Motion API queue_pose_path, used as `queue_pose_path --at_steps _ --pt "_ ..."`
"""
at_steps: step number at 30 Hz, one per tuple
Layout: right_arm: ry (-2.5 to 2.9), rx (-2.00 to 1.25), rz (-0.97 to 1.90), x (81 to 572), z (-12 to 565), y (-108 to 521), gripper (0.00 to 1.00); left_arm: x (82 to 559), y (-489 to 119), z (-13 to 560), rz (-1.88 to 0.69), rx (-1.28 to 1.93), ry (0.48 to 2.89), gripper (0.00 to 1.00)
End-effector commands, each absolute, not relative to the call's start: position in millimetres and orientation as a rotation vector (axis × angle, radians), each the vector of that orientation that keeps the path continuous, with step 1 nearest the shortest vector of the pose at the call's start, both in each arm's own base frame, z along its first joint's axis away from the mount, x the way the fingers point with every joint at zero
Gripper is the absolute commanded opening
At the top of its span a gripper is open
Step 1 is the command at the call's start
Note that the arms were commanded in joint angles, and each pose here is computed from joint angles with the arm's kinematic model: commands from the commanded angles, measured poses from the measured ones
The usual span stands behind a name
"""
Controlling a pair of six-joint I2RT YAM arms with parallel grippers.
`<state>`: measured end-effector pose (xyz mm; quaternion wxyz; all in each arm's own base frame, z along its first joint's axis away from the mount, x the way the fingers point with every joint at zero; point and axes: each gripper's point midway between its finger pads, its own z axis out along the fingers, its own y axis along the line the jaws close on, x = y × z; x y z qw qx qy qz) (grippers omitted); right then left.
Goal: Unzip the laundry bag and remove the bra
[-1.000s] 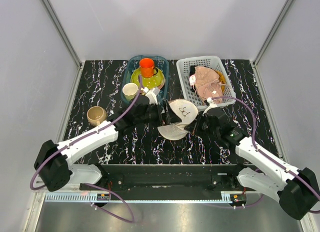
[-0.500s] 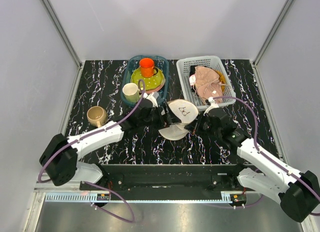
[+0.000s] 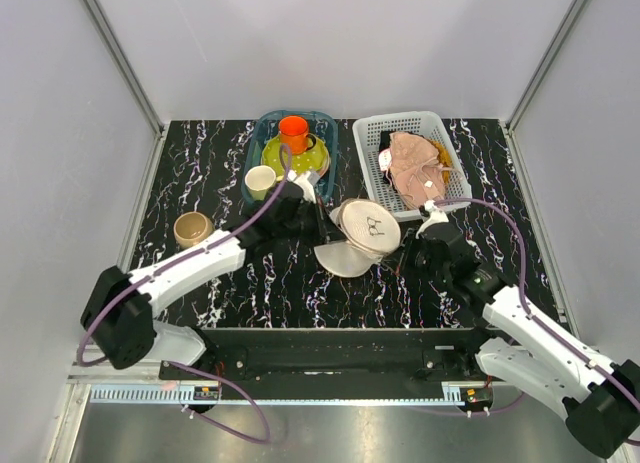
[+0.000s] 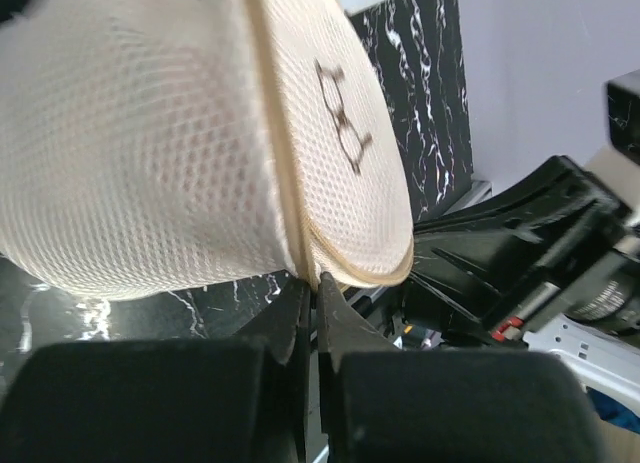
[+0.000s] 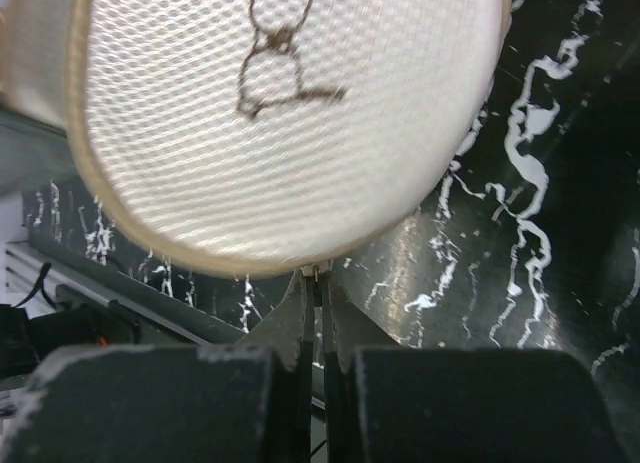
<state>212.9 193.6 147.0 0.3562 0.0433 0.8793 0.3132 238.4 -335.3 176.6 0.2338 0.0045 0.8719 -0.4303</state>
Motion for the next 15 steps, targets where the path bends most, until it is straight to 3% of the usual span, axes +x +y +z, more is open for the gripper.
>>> queue_pose_path --at_steps 1,11,13,15 --pt "2.306 0.134 0.638 208.7 133.0 164.6 0.0 244.9 -310.6 216.5 -1.121 0.155 2.286 0.0" --pt "2.27 0.113 0.813 216.0 170.9 195.2 0.0 284.9 -322.2 195.2 -1.078 0.16 2.328 0.0" --pt "2.24 0.126 0.864 219.9 178.8 202.1 0.0 284.8 -324.5 194.0 -1.084 0.173 2.347 0.15" --pt "2.198 0.137 0.906 223.9 185.7 207.4 0.0 277.2 -322.4 192.9 -1.102 0.181 2.356 0.41"
